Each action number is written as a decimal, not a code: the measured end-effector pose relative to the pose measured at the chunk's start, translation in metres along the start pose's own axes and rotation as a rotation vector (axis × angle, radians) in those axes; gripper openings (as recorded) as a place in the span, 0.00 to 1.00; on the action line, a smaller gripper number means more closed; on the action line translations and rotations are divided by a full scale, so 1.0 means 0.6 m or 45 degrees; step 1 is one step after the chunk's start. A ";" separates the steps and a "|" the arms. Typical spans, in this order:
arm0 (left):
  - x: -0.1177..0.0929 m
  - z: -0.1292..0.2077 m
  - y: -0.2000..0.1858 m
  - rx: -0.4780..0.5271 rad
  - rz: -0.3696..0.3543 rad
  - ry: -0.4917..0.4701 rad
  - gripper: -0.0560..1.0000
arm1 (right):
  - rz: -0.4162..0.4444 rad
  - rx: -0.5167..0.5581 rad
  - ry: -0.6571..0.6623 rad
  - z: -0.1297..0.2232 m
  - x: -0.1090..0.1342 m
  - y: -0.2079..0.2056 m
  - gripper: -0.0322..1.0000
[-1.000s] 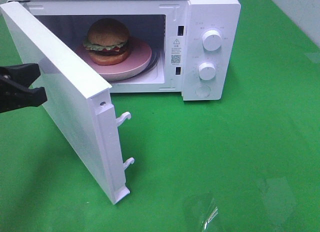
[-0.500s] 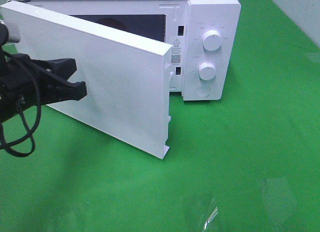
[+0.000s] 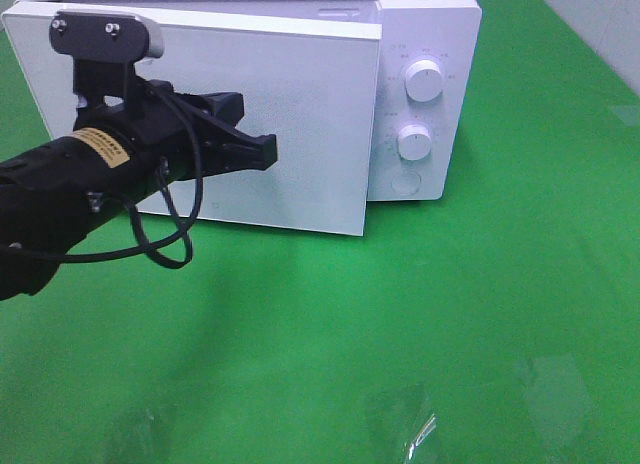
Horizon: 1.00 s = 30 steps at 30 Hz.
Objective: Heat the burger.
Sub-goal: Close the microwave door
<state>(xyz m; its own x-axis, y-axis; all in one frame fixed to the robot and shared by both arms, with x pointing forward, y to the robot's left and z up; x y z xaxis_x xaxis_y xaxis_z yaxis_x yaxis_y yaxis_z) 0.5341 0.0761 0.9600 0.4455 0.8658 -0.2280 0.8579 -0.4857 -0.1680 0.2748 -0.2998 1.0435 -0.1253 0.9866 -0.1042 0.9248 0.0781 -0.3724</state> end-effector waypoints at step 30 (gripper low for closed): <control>-0.069 -0.006 0.155 0.077 0.064 -0.013 0.05 | 0.000 0.000 0.000 0.000 0.000 0.000 0.76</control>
<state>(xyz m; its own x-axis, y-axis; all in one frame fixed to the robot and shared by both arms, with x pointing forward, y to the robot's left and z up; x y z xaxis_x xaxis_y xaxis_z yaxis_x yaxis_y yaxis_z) 0.5963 -0.0044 0.9575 0.4844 0.8391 -0.2475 0.8173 -0.5350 -0.2140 0.2748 -0.2998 1.0435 -0.1253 0.9866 -0.1042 0.9248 0.0781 -0.3724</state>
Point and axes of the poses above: a point on each arm's last joint axis where the gripper is mounted, y pointing out along that axis toward the gripper, x along the wrist's bending axis when the last joint is at zero, z = x × y, the point moved 4 cm from there along y, pointing out along that axis toward the gripper, and after that the axes turned 7 degrees about -y, right-handed, at the moved point
